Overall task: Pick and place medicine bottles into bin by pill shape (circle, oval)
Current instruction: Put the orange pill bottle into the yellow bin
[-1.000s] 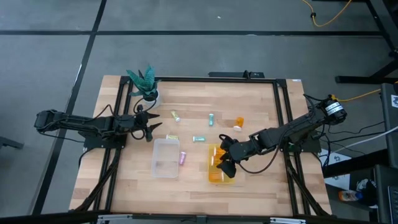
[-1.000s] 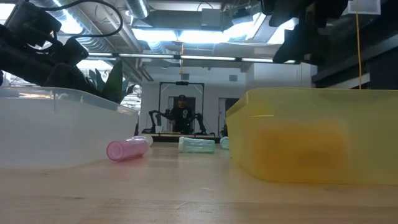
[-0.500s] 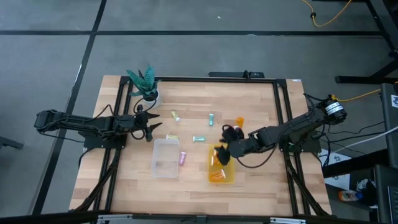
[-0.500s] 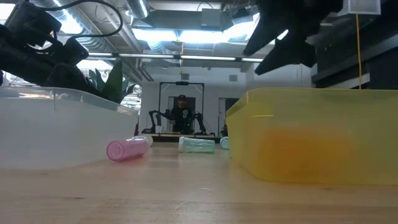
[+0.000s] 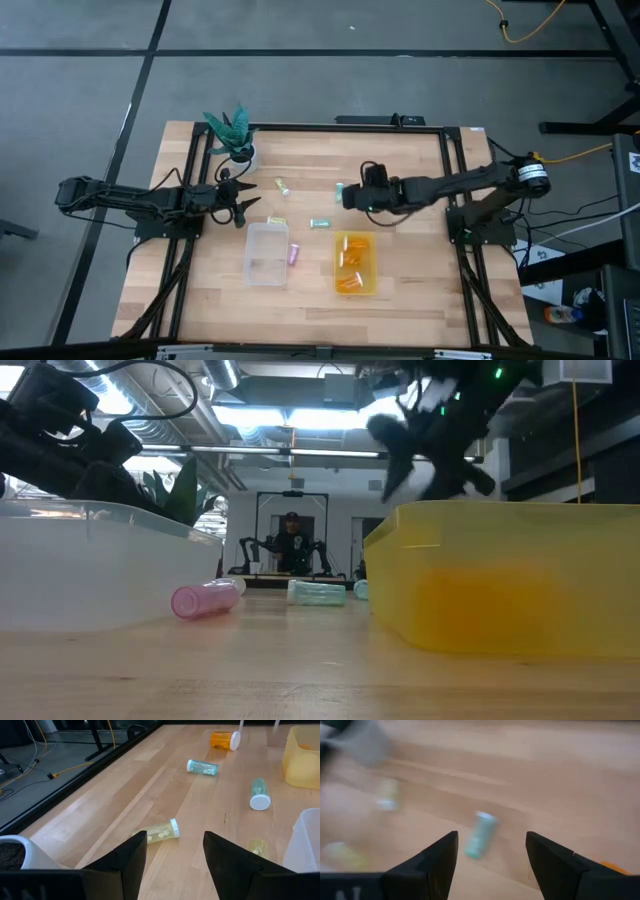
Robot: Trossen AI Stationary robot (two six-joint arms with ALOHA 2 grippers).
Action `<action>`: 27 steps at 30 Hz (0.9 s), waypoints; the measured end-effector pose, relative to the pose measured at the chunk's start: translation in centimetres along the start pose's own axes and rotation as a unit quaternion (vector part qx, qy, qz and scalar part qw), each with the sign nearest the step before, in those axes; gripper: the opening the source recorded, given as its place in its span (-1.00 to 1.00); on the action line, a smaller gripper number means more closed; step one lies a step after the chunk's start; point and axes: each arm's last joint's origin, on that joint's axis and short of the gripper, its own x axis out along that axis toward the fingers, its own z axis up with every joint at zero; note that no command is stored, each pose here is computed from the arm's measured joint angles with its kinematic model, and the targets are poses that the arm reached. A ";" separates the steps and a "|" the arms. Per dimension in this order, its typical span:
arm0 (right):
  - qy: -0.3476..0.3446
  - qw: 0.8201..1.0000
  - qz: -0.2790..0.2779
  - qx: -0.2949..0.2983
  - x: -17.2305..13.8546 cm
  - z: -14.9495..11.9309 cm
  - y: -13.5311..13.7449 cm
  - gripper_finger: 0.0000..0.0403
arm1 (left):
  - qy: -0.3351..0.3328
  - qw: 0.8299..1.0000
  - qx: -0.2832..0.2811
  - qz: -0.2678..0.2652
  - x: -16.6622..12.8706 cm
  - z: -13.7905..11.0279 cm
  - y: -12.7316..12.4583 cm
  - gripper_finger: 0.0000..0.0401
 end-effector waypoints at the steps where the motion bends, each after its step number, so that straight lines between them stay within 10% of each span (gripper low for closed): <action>1: 0.016 1.000 -0.018 0.006 0.6 0.0 -0.4 0.17 | 0.000 1.000 -0.001 0.000 0.0 0.0 0.0 -0.05; 9: 0.083 0.979 -0.170 0.073 3.0 -1.3 -3.2 0.17 | 0.000 1.000 0.000 0.000 0.0 0.0 0.0 -0.05; 27: 0.048 0.975 -0.210 0.051 4.5 -2.0 -3.2 0.17 | 0.000 1.000 0.011 0.000 0.0 0.0 0.0 -0.05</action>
